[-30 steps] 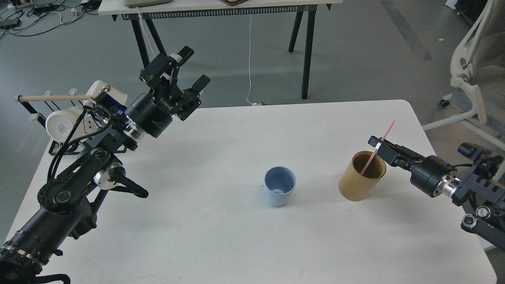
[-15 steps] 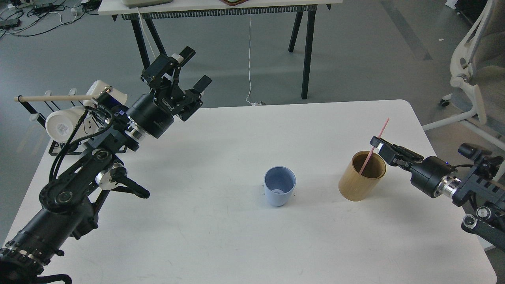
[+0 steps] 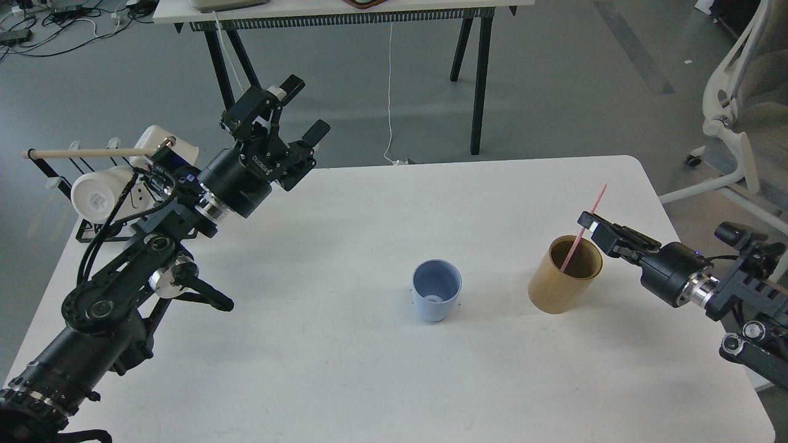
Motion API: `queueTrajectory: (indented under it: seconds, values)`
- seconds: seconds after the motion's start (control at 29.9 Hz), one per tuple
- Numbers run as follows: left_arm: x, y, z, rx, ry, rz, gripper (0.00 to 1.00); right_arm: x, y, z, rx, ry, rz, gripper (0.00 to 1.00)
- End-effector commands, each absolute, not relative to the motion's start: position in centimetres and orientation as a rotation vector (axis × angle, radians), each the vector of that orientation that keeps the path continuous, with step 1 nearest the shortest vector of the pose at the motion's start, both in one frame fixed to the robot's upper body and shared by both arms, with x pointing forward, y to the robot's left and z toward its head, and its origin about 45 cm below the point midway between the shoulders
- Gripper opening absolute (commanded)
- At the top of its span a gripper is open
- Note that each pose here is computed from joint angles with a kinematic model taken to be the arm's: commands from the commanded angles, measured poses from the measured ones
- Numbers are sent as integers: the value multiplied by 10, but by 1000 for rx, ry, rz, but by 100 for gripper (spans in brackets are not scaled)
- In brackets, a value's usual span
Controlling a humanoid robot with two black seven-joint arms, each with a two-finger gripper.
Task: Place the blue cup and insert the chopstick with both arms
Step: 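Grasp the pink stick with the right gripper, then pull the pink stick up out of the tan cup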
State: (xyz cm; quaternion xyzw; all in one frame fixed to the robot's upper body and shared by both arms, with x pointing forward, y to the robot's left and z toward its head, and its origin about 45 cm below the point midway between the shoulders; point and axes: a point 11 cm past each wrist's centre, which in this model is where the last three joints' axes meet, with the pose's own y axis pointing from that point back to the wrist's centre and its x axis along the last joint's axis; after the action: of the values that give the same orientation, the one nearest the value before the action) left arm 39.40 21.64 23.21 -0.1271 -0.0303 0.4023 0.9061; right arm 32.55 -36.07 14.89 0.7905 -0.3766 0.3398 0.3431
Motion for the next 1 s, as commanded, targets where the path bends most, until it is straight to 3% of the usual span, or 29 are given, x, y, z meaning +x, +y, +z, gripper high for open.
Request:
queueTrajectory:
  seconds: [0.0,0.67,0.97]
  values:
    - [394,217,232,-261,-63,832,94,326,-360,149,2058,-978,883,15]
    - [394,213,233,-278,-56,831,94,325,-362,155,2058,-970,892,7]
    - [394,206,232,-292,-46,824,94,322,-380,188,2024,-944,955,7]
